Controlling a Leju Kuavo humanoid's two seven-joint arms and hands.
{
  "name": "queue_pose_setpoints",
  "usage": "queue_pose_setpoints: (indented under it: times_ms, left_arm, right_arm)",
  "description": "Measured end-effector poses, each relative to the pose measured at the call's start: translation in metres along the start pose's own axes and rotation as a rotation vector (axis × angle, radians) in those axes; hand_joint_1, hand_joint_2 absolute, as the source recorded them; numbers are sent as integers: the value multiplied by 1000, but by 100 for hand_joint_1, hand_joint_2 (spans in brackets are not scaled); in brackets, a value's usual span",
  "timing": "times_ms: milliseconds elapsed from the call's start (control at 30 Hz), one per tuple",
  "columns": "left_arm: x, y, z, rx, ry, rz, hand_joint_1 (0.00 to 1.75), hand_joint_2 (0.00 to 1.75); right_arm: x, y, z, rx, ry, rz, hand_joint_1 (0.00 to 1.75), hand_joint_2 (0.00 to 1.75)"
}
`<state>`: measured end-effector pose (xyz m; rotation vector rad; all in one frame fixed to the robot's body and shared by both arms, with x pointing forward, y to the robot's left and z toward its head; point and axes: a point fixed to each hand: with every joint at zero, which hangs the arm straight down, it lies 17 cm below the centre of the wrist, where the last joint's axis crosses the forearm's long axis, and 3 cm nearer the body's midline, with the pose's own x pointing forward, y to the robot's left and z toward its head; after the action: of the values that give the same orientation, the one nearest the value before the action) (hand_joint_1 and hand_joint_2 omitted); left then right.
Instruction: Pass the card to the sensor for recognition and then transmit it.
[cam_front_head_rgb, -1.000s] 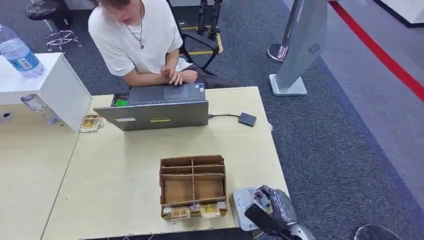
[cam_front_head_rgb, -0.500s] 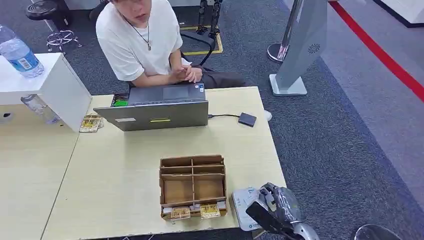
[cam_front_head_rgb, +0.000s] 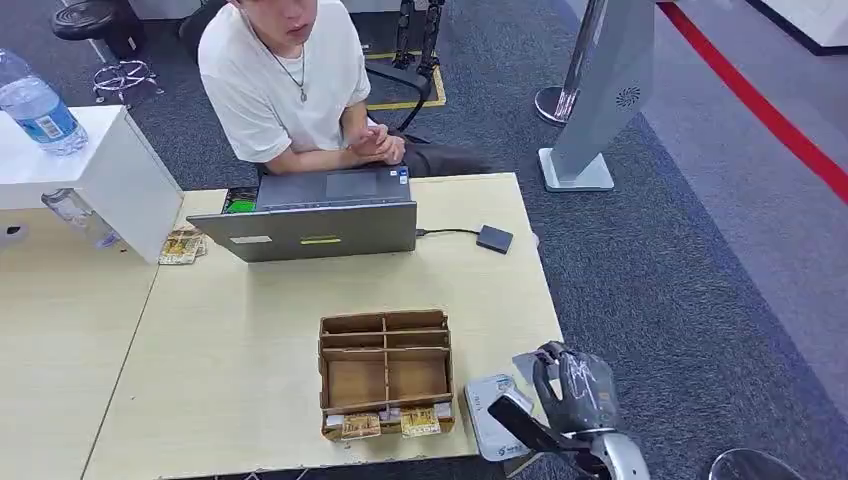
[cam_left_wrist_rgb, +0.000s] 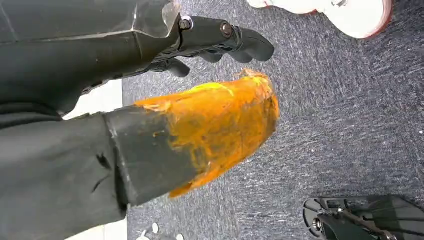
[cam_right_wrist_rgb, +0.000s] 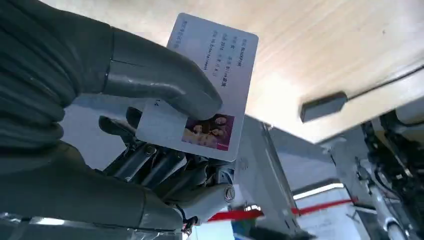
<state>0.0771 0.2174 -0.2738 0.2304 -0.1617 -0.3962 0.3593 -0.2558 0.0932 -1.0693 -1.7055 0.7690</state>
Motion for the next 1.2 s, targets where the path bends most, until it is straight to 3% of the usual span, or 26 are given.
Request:
queue_pose_setpoints:
  times_ms: [333,1200]
  left_arm:
    - [1,0,0,-1,-6,-21,0,0]
    - [4,-3,1,-7,-24,-74,0,0]
  right_arm:
    - [34,-32,-29,-117,-111,70,175,175]
    - [107,-74,-111,-297,-265,91,175,175]
